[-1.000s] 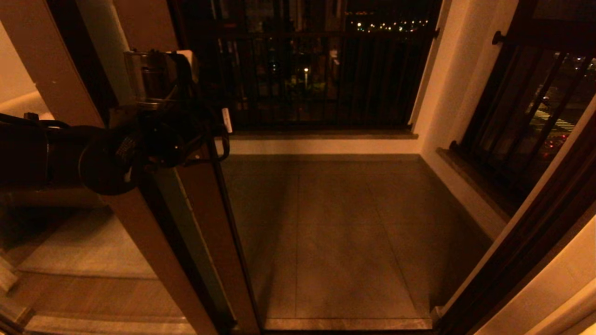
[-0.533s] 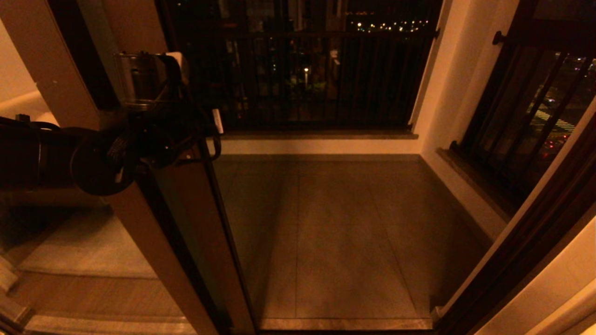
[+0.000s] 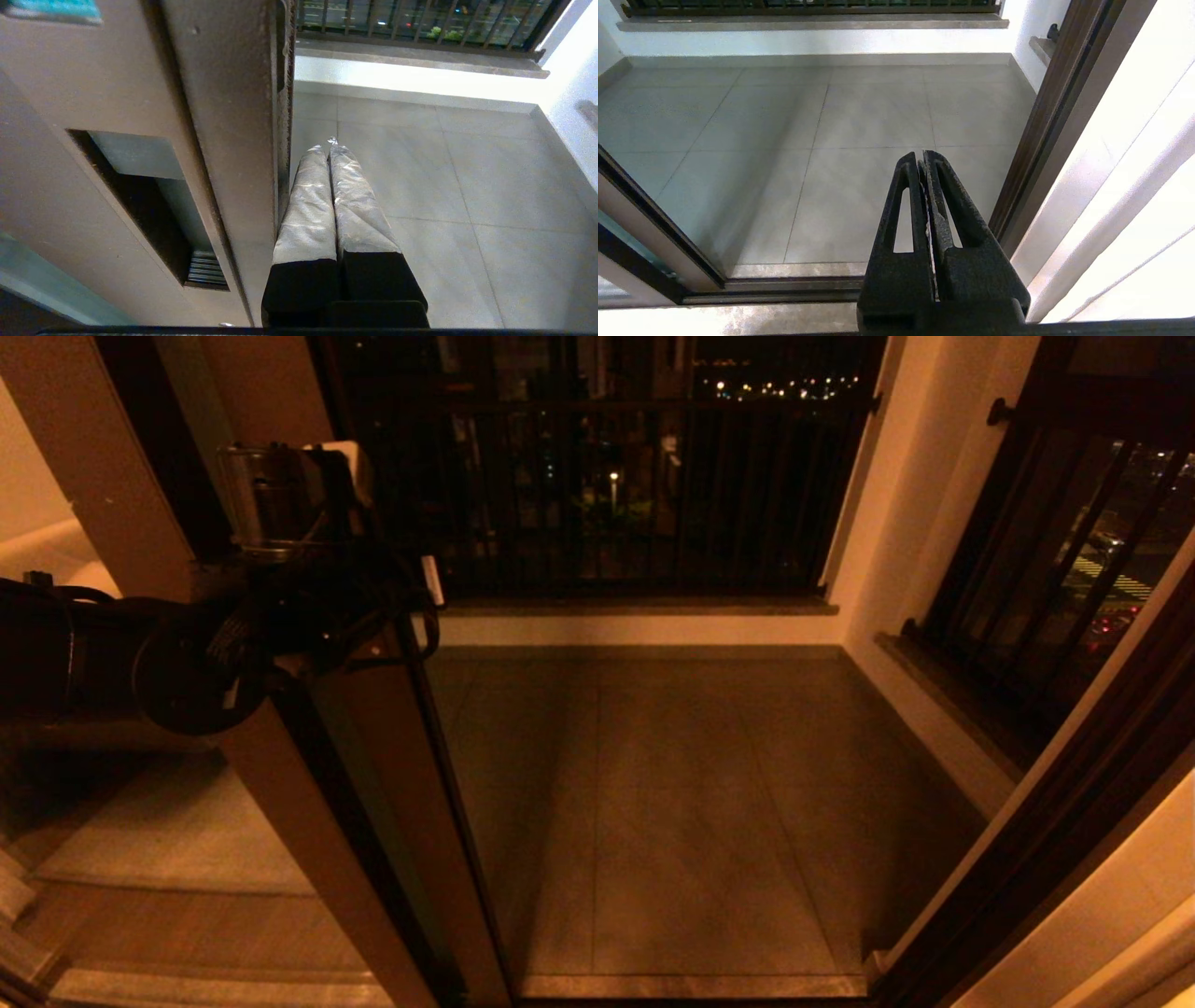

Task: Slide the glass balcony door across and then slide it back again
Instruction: Open the slid door

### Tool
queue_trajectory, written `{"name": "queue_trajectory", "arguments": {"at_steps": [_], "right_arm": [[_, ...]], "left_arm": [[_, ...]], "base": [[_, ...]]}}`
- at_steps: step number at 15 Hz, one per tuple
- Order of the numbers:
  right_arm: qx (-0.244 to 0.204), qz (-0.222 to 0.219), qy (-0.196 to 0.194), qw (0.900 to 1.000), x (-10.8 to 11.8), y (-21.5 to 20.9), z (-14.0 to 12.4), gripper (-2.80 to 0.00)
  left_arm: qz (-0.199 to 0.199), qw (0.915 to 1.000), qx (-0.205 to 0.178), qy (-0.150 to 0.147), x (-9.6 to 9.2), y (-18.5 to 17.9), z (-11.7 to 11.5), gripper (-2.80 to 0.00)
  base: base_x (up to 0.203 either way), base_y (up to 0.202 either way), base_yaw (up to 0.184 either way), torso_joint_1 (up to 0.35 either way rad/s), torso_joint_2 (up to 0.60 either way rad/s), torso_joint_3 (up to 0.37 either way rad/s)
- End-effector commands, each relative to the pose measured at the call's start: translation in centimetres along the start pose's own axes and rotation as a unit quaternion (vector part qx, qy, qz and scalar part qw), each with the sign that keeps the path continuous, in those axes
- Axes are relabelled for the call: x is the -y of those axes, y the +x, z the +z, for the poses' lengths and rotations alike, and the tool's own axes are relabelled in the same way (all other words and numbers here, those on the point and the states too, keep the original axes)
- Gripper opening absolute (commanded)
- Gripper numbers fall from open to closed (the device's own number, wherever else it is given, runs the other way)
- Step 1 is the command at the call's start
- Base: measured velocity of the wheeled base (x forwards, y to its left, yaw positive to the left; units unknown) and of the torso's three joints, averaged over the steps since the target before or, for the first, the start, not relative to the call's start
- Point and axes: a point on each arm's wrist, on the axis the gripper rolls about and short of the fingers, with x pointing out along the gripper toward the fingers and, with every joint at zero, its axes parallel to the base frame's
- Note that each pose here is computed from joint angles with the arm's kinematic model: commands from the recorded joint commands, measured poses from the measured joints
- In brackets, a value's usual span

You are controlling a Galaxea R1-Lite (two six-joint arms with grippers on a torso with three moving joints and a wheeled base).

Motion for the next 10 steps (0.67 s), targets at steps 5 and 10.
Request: {"name": "queue_trajectory", "arguments": {"at_steps": [5, 10], "right_arm": [[0.0, 0.0, 0.0, 1.0, 0.0, 0.0, 0.01, -2.8], [0.0, 0.0, 0.0, 1.0, 0.0, 0.0, 0.0, -2.8]], "left_arm": [[0.006, 1.0, 0.001, -0.001, -0.84, -0.02, 0.09, -2.8], [0.009, 1.0, 0.002, -0.002, -1.07, 0.02, 0.16, -2.8]], "base": [[0.0, 0.0, 0.0, 0.0, 0.0, 0.0], [0.0, 0.0, 0.0, 0.0, 0.0, 0.0]]}}
